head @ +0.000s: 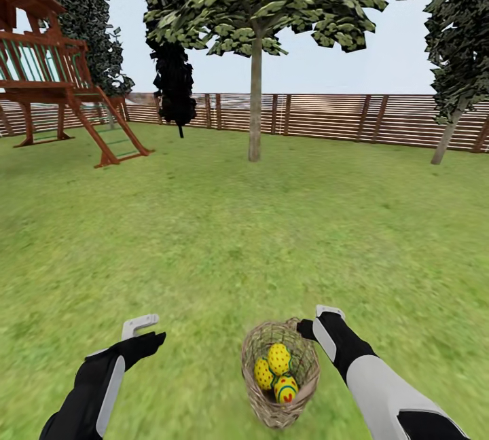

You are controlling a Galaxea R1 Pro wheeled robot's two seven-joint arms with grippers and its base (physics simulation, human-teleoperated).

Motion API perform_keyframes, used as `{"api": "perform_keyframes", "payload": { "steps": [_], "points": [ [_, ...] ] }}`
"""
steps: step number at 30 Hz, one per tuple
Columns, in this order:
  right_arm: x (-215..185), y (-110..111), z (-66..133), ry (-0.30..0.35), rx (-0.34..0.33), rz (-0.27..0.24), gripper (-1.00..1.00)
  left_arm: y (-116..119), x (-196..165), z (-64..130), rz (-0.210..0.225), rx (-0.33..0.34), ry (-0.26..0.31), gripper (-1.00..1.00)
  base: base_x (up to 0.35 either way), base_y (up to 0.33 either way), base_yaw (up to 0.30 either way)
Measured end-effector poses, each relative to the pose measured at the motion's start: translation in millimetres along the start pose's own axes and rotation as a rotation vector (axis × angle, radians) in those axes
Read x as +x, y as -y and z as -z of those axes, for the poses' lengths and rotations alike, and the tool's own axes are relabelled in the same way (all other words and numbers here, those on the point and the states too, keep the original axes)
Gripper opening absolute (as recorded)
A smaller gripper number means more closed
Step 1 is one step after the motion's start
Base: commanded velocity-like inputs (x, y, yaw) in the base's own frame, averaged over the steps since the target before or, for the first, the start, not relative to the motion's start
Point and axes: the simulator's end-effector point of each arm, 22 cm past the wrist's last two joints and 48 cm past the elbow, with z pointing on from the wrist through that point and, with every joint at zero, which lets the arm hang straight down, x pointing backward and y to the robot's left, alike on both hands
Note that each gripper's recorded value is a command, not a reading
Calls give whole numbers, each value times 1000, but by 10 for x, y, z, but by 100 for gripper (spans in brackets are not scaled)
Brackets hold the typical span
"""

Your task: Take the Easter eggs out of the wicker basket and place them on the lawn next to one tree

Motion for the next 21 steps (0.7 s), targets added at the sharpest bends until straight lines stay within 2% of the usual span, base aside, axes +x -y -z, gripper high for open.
{"api": "perform_keyframes", "payload": {
  "steps": [5, 8, 21],
  "points": [
    [0, 22, -50, 2, 4, 2, 100, -3, 23, -46, 0, 0, -1, 100, 323, 0, 0],
    [2, 36, -84, 3, 7, 2, 100, 1, 34, -76, 0, 3, -1, 100, 155, 0, 0],
    [30, 30, -219, 9, 8, 6, 100, -6, 95, -197, 0, 6, -1, 100, 16, 0, 0]
  ]
}}
